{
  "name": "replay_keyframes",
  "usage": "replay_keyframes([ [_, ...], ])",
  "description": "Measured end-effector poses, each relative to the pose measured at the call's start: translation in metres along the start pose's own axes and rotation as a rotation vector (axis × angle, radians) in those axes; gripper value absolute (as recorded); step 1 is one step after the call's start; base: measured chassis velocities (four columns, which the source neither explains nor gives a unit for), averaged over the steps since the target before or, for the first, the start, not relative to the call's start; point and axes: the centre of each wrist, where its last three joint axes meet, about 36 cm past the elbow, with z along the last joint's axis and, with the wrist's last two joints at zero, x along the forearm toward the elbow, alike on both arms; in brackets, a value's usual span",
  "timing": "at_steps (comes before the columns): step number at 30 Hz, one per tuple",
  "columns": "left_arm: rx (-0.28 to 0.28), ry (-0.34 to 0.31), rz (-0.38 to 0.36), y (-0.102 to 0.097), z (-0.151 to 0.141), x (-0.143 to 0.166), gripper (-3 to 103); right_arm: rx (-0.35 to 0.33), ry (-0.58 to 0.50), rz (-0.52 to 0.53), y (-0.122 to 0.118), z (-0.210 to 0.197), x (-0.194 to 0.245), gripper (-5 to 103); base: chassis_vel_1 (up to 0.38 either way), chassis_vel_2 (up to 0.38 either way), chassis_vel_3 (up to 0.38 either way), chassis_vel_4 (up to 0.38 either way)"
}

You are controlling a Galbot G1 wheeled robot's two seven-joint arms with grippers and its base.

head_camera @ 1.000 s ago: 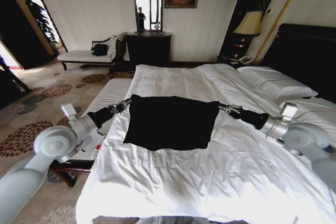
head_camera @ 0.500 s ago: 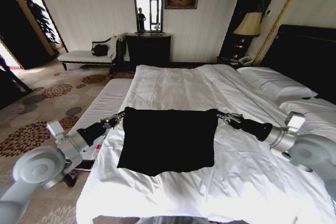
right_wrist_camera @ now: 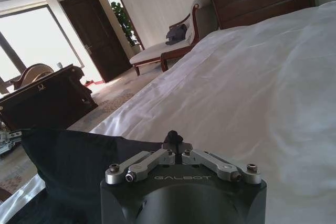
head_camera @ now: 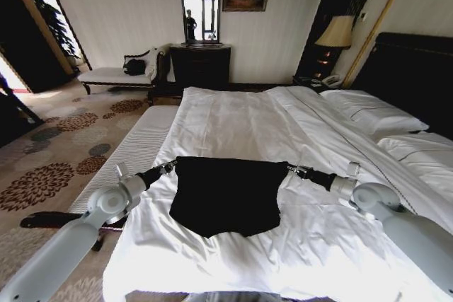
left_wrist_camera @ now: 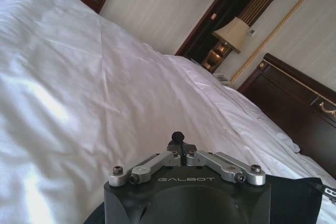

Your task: Fold the clothes on the bed.

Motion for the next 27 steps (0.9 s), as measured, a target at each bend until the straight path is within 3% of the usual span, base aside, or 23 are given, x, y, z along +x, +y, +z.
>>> replay_keyframes([
  [2, -0.003, 0.003, -0.015, 0.009, -0.001, -0.025, 0, -0.010, -0.001, 0.000, -0.011, 0.005, -0.017, 1, 0.000, 0.000, 0.000, 0.000],
  [9, -0.026, -0.007, -0.061, 0.028, -0.022, -0.067, 0, -0.010, -0.022, 0.026, -0.041, -0.002, -0.046, 1, 0.000, 0.000, 0.000, 0.000],
  [15, 0.002, -0.035, -0.084, 0.037, -0.032, -0.098, 0, -0.016, -0.035, 0.047, -0.058, -0.003, -0.068, 1, 0.000, 0.000, 0.000, 0.000],
  [27, 0.017, -0.049, -0.193, 0.072, -0.036, -0.123, 0, -0.035, -0.030, 0.101, -0.087, 0.016, -0.089, 1, 0.000, 0.000, 0.000, 0.000],
])
